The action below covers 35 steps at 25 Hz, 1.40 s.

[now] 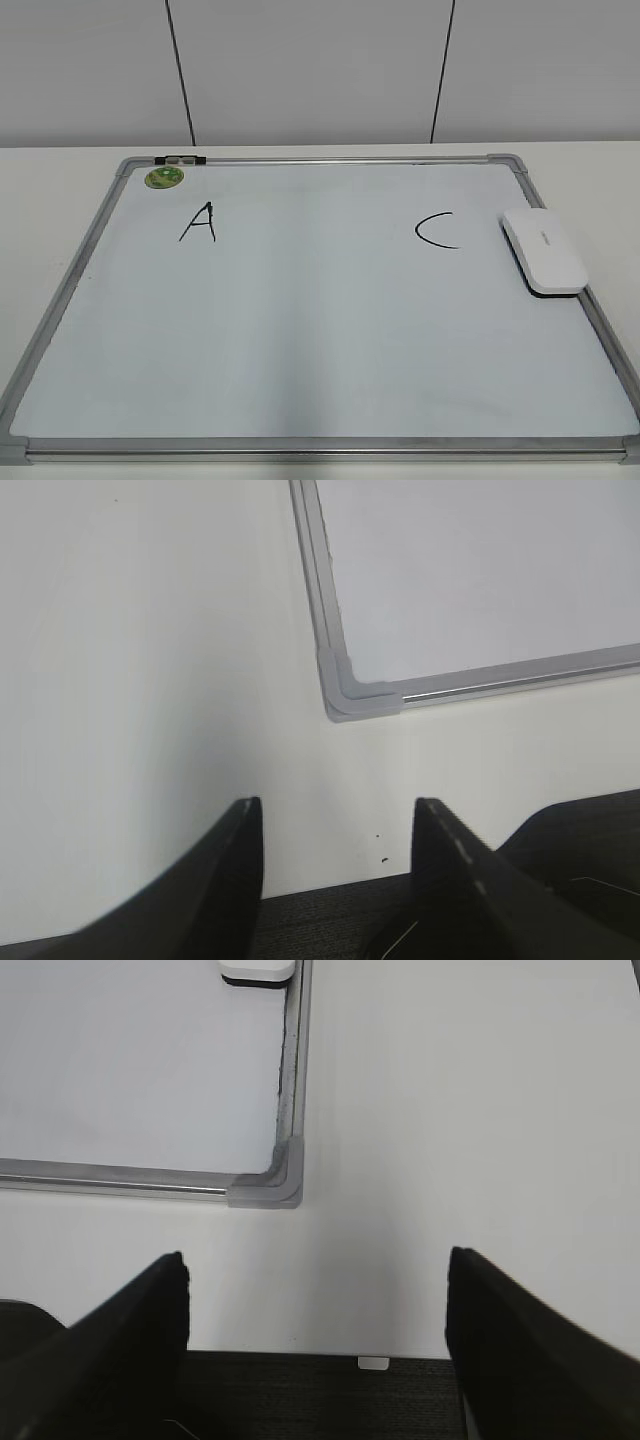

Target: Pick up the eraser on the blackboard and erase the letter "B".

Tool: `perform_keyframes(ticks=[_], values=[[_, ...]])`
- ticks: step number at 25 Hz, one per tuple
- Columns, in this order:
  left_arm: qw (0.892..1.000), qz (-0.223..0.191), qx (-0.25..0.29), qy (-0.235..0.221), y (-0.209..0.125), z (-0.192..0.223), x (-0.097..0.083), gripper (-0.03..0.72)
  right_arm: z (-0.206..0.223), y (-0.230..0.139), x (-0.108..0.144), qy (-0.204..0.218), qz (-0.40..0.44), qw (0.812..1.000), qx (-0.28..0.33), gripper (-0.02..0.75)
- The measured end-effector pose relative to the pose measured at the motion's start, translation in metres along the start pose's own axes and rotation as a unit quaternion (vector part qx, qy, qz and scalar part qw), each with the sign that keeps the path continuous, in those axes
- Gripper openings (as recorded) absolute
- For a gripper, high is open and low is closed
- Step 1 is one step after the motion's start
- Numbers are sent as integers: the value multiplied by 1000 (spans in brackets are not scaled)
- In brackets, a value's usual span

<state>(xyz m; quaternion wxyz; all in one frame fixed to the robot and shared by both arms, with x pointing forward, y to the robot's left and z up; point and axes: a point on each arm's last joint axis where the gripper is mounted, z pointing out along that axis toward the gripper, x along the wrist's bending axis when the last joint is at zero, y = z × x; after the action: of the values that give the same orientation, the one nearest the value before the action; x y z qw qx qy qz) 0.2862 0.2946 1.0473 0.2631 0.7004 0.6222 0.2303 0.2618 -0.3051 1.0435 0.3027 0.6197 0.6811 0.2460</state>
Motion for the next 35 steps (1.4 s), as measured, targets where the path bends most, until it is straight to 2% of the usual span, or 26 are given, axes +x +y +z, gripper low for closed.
perform_keyframes(ticks=[18, 25, 35], values=[[1000, 0, -6, 1, -1, -1, 0, 364, 0, 0, 0, 0, 1, 1000, -2, 592], [998, -14, -66, 20, -11, -17, 0, 350, -6, -4, -1, -16, 16, 999, -22, 592], [986, -12, -163, 30, -33, -39, -3, 328, -25, -22, 0, -24, 24, 993, -109, 592]])
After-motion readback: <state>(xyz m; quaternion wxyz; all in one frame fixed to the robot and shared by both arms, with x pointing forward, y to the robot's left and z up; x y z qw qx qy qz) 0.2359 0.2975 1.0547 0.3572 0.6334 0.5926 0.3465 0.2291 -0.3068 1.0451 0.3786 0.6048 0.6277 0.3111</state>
